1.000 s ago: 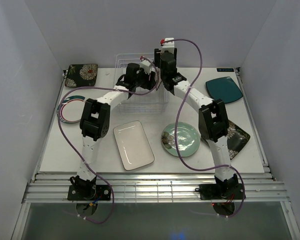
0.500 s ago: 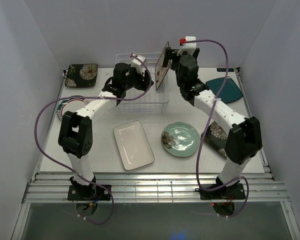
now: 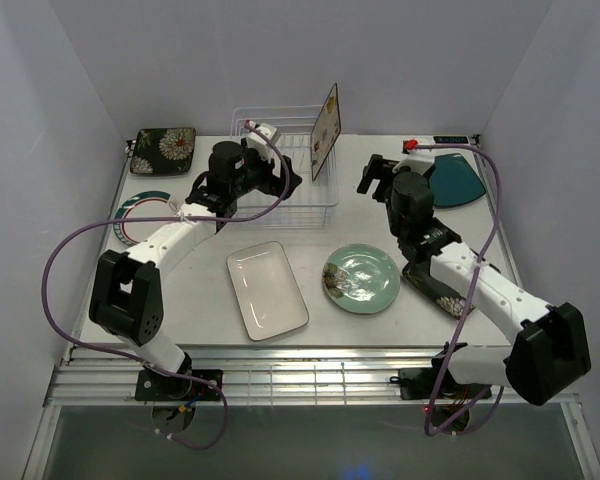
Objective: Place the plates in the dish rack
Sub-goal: Pick up the plate from the corner of the board.
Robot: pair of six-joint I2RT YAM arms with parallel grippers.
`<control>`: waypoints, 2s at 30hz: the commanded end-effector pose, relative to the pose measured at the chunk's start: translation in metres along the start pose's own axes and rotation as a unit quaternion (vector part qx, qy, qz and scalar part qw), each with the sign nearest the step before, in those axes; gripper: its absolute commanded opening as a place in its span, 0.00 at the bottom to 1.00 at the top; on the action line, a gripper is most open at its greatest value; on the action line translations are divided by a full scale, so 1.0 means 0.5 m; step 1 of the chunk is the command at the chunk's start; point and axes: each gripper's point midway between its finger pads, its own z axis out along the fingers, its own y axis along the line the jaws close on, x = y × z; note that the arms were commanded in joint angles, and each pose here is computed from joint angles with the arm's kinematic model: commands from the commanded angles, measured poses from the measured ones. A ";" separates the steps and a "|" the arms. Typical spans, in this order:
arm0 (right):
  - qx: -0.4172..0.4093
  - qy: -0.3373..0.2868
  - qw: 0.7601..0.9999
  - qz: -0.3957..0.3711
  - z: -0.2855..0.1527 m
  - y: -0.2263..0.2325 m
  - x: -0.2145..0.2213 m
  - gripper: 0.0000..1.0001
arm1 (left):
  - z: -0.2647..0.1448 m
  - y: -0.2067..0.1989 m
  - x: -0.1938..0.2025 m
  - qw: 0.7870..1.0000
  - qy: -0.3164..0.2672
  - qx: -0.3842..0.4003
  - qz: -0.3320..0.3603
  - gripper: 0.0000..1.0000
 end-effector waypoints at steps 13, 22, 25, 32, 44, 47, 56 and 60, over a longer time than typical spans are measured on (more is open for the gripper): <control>0.079 -0.021 0.979 0.188 -0.150 -0.114 -0.012 0.91 | -0.061 -0.020 0.013 1.000 -0.019 -0.002 -0.004 0.98; 0.147 -0.015 0.976 0.162 -0.174 -0.165 -0.055 0.90 | -0.069 -0.006 0.016 0.999 -0.028 -0.024 -0.001 0.98; 0.170 -0.027 0.973 0.154 -0.163 -0.196 -0.089 0.90 | -0.072 -0.011 0.017 0.999 -0.029 -0.019 -0.001 0.98; 0.181 0.004 0.962 0.203 -0.083 -0.245 -0.081 0.90 | -0.065 -0.007 0.028 0.999 -0.024 -0.021 -0.002 0.98; 0.181 0.052 0.937 0.294 0.031 -0.392 0.006 0.98 | -0.067 0.008 0.029 0.999 -0.031 -0.043 -0.002 0.98; 0.170 0.058 0.934 0.308 0.051 -0.416 0.029 1.00 | -0.069 0.002 0.031 0.999 -0.032 -0.036 -0.004 0.98; 0.161 0.087 0.927 0.327 0.103 -0.473 0.112 0.95 | -0.066 0.000 0.039 0.999 -0.029 -0.033 -0.005 0.98; 0.173 0.093 0.926 0.321 0.132 -0.495 0.134 0.97 | -0.065 0.005 0.043 0.999 -0.028 -0.037 -0.004 0.98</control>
